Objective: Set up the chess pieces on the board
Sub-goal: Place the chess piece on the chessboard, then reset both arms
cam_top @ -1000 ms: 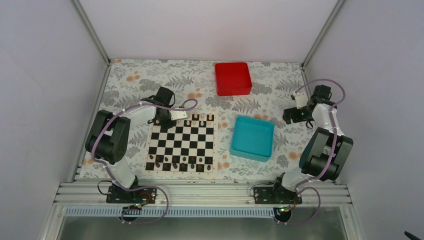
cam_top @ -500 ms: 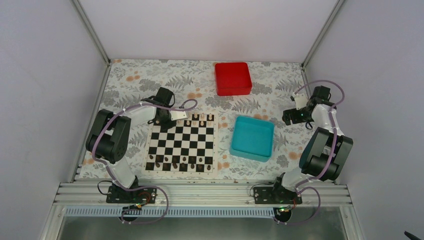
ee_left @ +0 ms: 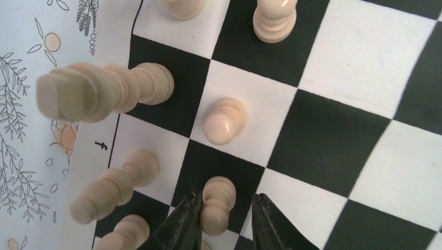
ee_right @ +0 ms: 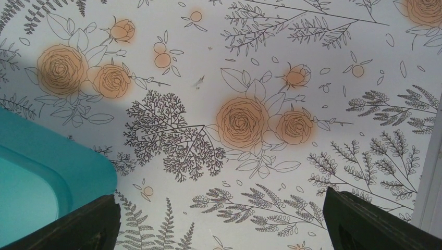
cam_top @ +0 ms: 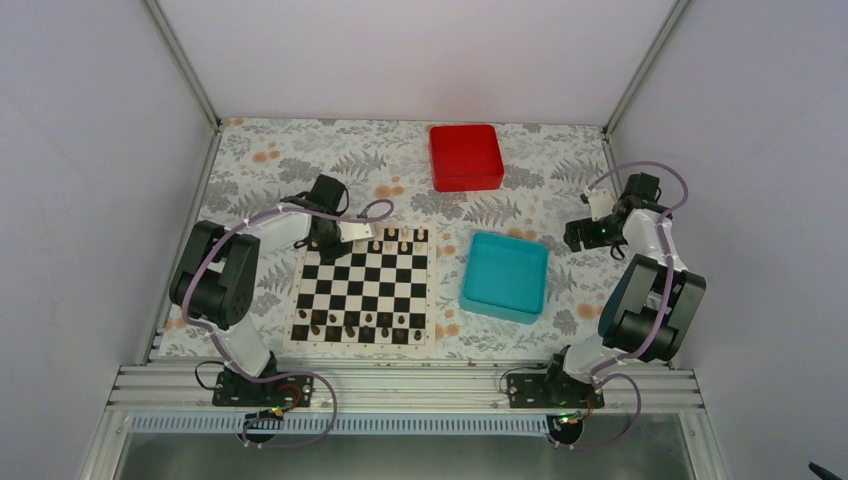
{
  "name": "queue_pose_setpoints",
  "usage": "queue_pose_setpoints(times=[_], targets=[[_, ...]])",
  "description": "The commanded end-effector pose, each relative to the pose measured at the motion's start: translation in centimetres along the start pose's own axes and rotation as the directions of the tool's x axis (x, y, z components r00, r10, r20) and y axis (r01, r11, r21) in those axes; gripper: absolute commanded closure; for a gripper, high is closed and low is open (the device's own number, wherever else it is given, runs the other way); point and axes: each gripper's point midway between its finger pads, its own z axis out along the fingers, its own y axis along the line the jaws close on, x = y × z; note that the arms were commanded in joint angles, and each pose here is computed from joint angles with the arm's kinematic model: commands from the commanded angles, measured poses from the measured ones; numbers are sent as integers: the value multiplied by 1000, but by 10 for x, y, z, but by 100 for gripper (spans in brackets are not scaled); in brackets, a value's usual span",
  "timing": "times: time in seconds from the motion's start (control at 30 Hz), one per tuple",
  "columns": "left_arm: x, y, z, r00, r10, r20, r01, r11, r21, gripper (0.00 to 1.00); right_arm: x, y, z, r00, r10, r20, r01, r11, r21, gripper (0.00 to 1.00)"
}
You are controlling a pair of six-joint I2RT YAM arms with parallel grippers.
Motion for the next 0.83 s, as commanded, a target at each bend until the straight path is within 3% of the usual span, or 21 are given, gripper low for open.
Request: queue_pose_setpoints(times=[0.0,0.1,0.2,0.27,0.3,0.33,0.37,0.6,0.8], targets=[[-10,13,-28,999,20,26,-19,999,-47,73,-2,3,-1,1000,-10,4,10,1000,-3,0],[-20,18,-52,999,34,39,-31,997,-77,72,-4,2,-5,1000,-15,13,15,1000,3,0],[-29,18,-83,998,55,41,-51,993,-106,64,-11,4,-13,999,-19,40,19,1000,-1,0],[-34,15,-107,997,52,49,-46,993,-105,49,-15,3,-16,998,-8,60,7,1000,5,0],[-36,16,-118,997,48,58,-41,993,-113,36,-17,-1,-17,998,8,64,-9,1000,24,0],[-38,18,-129,997,42,68,-32,991,-132,12,-19,-4,-17,997,19,69,-21,999,33,0],[-39,21,-138,996,40,79,-27,987,-157,1,-19,-5,-14,998,30,63,-32,999,33,0],[-48,46,-179,984,12,178,50,938,-344,0,-27,-2,0,996,58,73,-56,998,-31,0],[-60,52,-194,968,9,249,87,924,-373,0,-33,-4,-13,992,18,122,-18,1000,5,0]])
